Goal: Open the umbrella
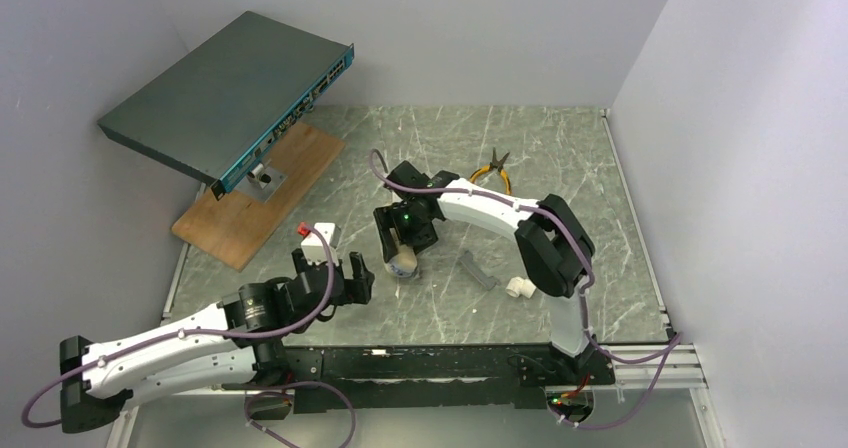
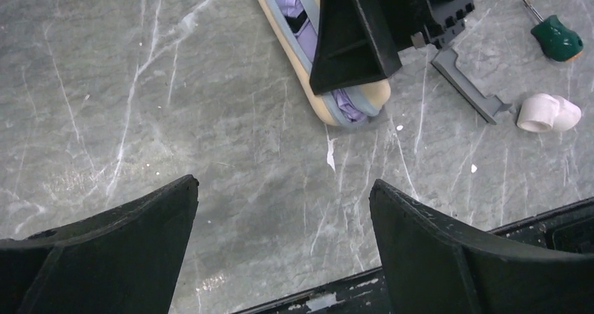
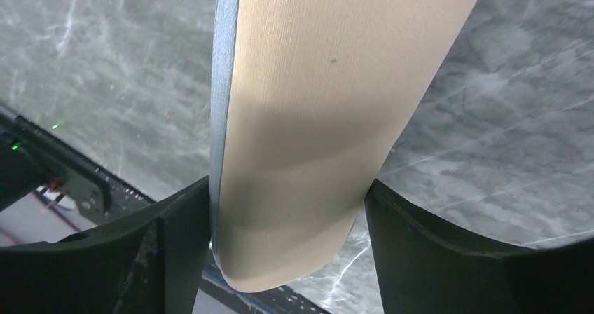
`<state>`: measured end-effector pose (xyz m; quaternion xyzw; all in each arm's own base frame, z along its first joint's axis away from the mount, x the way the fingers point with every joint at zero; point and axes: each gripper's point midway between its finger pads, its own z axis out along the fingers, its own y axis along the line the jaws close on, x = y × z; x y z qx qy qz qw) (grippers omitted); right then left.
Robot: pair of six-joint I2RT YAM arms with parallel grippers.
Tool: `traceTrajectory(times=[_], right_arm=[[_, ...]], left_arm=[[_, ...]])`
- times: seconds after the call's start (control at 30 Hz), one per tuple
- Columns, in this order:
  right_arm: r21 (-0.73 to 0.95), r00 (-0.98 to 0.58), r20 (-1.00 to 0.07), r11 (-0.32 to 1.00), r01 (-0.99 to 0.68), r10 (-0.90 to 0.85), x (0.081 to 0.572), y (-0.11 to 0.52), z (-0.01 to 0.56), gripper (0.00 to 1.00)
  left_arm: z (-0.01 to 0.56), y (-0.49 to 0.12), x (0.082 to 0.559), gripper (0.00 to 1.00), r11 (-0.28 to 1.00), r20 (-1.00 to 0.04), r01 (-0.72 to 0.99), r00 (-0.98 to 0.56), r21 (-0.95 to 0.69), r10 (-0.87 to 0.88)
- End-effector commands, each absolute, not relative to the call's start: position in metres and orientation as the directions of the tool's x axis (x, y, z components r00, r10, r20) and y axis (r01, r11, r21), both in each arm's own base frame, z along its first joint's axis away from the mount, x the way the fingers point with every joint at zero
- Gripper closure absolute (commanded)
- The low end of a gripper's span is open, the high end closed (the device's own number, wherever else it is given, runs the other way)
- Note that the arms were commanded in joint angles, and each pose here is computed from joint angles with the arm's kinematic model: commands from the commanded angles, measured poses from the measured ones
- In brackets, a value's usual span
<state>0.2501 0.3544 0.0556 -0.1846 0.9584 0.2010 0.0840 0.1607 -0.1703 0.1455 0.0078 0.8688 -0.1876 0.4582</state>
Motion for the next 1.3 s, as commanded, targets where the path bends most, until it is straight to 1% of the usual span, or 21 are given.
traceTrajectory(times=[0.0,0.13,0.33,0.43,0.6,0.67,0.73,0.9,0.97,1.13,1.27], right_arm=[[0.48,-0.9,-0.316,0.768,-0.424,-0.299,0.247,0.368,0.103,0.22],[0.514,-0.897,-0.336,0.743,-0.429,-0.286,0.244,0.365,0.113,0.18],[0.549,-0.911,-0.309,0.73,-0.407,-0.275,0.241,0.357,0.104,0.19],[0.486,-0.9,-0.348,0.77,-0.412,-0.263,0.25,0.349,0.111,0.17],[0.414,-0.862,-0.442,0.796,-0.441,-0.248,0.26,0.354,0.143,0.18],[0.389,-0.843,-0.475,0.799,-0.459,-0.253,0.262,0.364,0.155,0.21],[0.369,-0.828,-0.491,0.795,-0.481,-0.273,0.259,0.378,0.16,0.27],[0.398,-0.813,-0.478,0.743,-0.538,-0.332,0.244,0.423,0.154,0.5],[0.398,-0.816,-0.461,0.741,-0.542,-0.349,0.243,0.436,0.143,0.53],[0.363,-0.824,-0.414,0.761,-0.538,-0.386,0.25,0.452,0.109,0.55],[0.324,-0.834,-0.379,0.787,-0.525,-0.4,0.254,0.451,0.087,0.56]], left_arm=[[0.163,-0.182,0.171,0.05,0.919,-0.817,0.177,-0.538,-0.352,-0.209],[0.161,-0.184,0.175,0.05,0.921,-0.816,0.165,-0.536,-0.353,-0.216],[0.159,-0.184,0.177,0.06,0.92,-0.808,0.146,-0.54,-0.365,-0.235],[0.158,-0.177,0.178,0.07,0.922,-0.805,0.117,-0.536,-0.369,-0.254],[0.162,-0.158,0.175,0.11,0.926,-0.805,0.068,-0.521,-0.371,-0.284],[0.163,-0.145,0.173,0.13,0.931,-0.806,0.038,-0.516,-0.362,-0.292],[0.167,-0.132,0.169,0.14,0.934,-0.804,0.012,-0.513,-0.357,-0.301],[0.182,-0.098,0.157,0.16,0.941,-0.809,-0.013,-0.507,-0.338,-0.298],[0.189,-0.086,0.153,0.16,0.94,-0.813,-0.015,-0.497,-0.341,-0.303],[0.193,-0.067,0.144,0.16,0.939,-0.814,-0.013,-0.494,-0.344,-0.305],[0.198,-0.081,0.145,0.17,0.924,-0.825,0.08,-0.484,-0.374,-0.292]])
